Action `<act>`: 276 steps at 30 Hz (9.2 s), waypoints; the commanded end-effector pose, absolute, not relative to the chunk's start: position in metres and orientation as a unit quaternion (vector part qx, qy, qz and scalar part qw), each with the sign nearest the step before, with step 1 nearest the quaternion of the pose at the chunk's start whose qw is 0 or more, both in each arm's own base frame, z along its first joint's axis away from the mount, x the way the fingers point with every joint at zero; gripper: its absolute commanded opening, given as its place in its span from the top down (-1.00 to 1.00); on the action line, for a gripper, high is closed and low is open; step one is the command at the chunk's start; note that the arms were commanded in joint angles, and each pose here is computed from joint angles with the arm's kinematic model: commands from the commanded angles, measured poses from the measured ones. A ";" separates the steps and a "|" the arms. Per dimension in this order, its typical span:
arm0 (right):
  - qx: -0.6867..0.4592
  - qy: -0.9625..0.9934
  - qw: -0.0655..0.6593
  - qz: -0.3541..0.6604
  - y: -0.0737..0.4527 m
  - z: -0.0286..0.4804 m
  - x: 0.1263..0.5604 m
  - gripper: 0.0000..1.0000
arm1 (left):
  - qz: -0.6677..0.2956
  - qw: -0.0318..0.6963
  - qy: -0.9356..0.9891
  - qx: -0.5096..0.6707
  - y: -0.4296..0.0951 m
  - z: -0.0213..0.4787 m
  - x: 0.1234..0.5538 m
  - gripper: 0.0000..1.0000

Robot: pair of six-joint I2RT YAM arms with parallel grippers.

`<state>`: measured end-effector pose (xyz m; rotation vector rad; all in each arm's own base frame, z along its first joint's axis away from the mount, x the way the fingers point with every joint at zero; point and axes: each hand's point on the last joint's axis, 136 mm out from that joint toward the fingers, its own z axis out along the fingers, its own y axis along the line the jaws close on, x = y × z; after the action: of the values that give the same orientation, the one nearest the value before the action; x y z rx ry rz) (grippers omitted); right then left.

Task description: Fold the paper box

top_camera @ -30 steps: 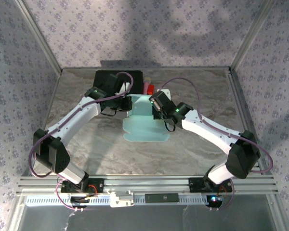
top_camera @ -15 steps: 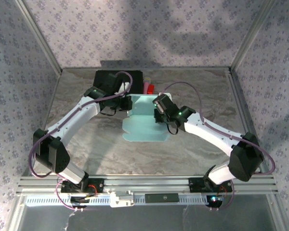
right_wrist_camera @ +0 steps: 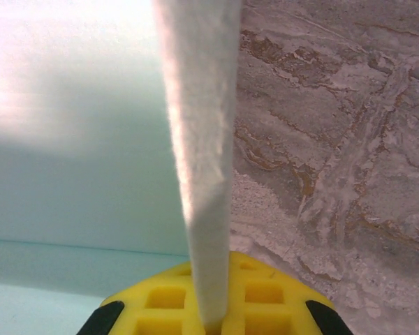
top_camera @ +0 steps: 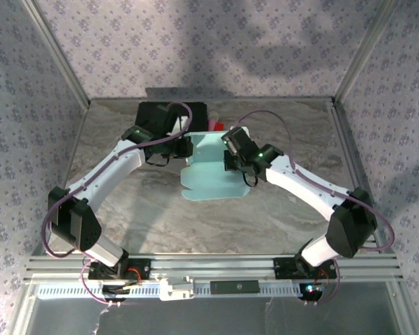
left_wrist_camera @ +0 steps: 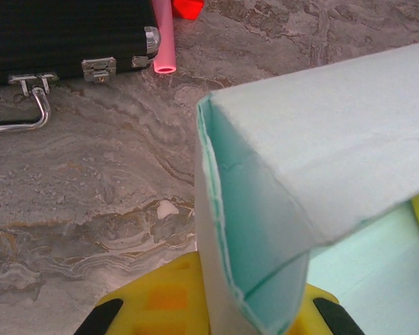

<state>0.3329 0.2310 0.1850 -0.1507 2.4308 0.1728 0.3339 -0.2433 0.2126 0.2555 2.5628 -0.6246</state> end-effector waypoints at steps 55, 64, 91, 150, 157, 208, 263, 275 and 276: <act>-0.020 0.916 0.401 -0.002 0.202 0.245 0.342 0.07 | -0.198 0.272 0.935 0.110 -0.283 0.234 0.328 1.00; -0.006 0.910 0.413 0.028 0.198 0.263 0.351 0.06 | -0.188 0.266 0.938 0.115 -0.286 0.229 0.328 1.00; 0.021 0.904 0.421 -0.078 0.166 0.264 0.353 1.00 | -0.189 0.268 0.937 0.123 -0.291 0.233 0.325 1.00; 0.017 0.936 0.340 0.086 0.184 0.233 0.344 1.00 | -0.484 0.314 0.797 0.178 -0.274 0.274 0.318 0.44; 0.014 0.935 0.336 0.108 0.186 0.233 0.345 1.00 | -0.517 0.309 0.776 0.187 -0.282 0.278 0.316 0.50; -0.010 0.937 0.325 0.130 0.206 0.229 0.339 1.00 | -0.405 0.332 0.826 0.209 -0.312 0.254 0.319 0.68; -0.019 0.935 0.315 0.163 0.218 0.231 0.336 1.00 | -0.250 0.365 0.862 0.245 -0.341 0.235 0.322 0.50; -0.012 0.937 0.313 0.152 0.209 0.224 0.339 1.00 | -0.216 0.396 0.863 0.226 -0.324 0.242 0.320 0.46; -0.010 0.938 0.313 0.150 0.208 0.223 0.340 1.00 | -0.219 0.395 0.864 0.225 -0.324 0.244 0.318 0.47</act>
<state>0.3400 0.1785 0.2082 0.0322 2.5123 0.2056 0.3292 -0.3096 0.2293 0.5315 2.2382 -0.4686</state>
